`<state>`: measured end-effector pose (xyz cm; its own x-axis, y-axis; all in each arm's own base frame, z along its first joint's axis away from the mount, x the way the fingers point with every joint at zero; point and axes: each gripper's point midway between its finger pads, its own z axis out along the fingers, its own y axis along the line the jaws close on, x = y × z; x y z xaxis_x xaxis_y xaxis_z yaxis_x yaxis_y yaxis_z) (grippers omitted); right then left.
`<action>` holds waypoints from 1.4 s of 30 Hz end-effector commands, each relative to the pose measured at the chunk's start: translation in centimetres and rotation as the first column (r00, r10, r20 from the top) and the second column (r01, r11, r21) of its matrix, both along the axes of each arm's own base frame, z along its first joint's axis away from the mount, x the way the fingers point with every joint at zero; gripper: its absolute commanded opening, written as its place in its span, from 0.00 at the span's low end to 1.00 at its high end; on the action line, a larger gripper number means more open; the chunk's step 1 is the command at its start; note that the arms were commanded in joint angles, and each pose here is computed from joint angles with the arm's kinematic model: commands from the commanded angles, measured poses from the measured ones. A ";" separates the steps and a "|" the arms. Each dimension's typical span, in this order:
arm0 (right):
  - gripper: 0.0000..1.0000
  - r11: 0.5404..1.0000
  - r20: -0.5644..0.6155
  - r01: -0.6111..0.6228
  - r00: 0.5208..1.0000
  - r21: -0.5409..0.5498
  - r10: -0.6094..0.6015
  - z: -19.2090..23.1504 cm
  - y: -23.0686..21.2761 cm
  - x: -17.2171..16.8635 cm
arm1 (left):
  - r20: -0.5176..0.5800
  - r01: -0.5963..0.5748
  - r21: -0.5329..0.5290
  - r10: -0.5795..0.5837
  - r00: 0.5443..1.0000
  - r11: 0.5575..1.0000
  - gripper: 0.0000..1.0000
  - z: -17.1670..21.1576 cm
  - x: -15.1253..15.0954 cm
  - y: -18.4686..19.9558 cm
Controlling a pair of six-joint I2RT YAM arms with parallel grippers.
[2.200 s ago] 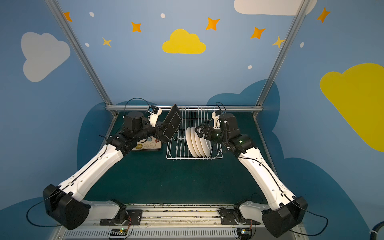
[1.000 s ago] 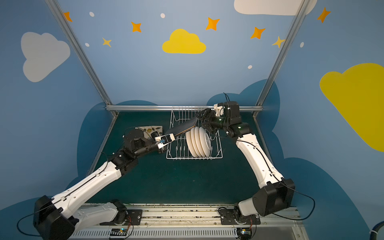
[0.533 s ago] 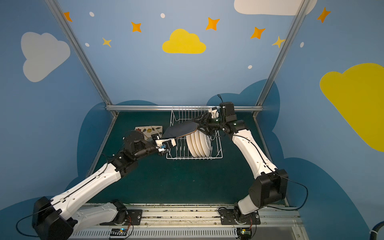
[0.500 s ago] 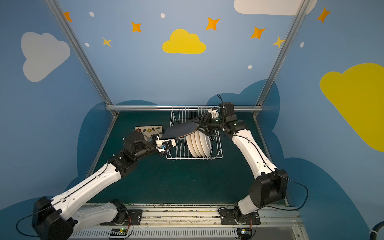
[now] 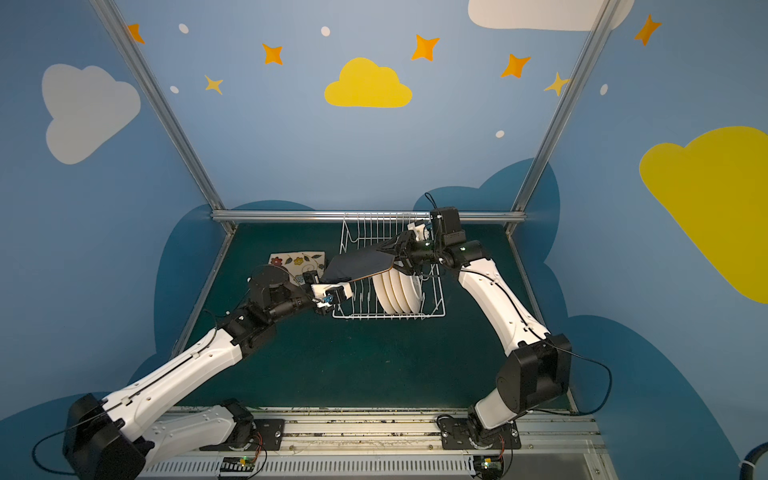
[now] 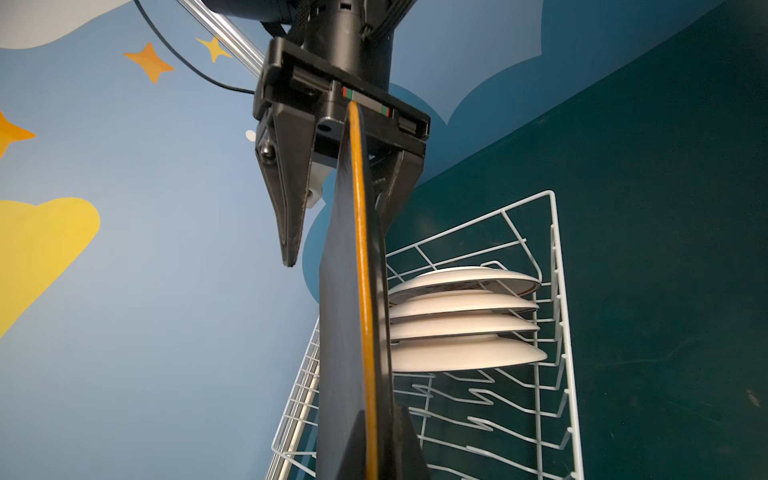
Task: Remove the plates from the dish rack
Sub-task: 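Lift the dark square plate up out of the rack with both grippers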
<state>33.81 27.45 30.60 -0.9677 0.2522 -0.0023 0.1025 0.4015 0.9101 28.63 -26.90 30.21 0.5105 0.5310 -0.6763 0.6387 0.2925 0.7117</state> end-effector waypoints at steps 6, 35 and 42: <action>0.43 1.000 -0.026 -0.023 0.999 0.004 0.023 -0.5 0.8 -0.1 | 0.263 0.035 -0.142 0.004 0.965 0.989 0.03 8.2 -1.0 0.3; 0.00 0.990 0.058 -0.054 0.997 0.131 0.046 1.5 1.2 0.4 | 0.177 -0.036 -0.140 0.060 0.982 0.990 0.31 6.4 0.9 0.1; 0.00 0.987 0.133 -0.043 0.991 0.157 0.022 3.2 0.9 0.9 | 0.146 -0.040 -0.141 0.060 0.987 0.989 0.69 6.0 0.8 0.2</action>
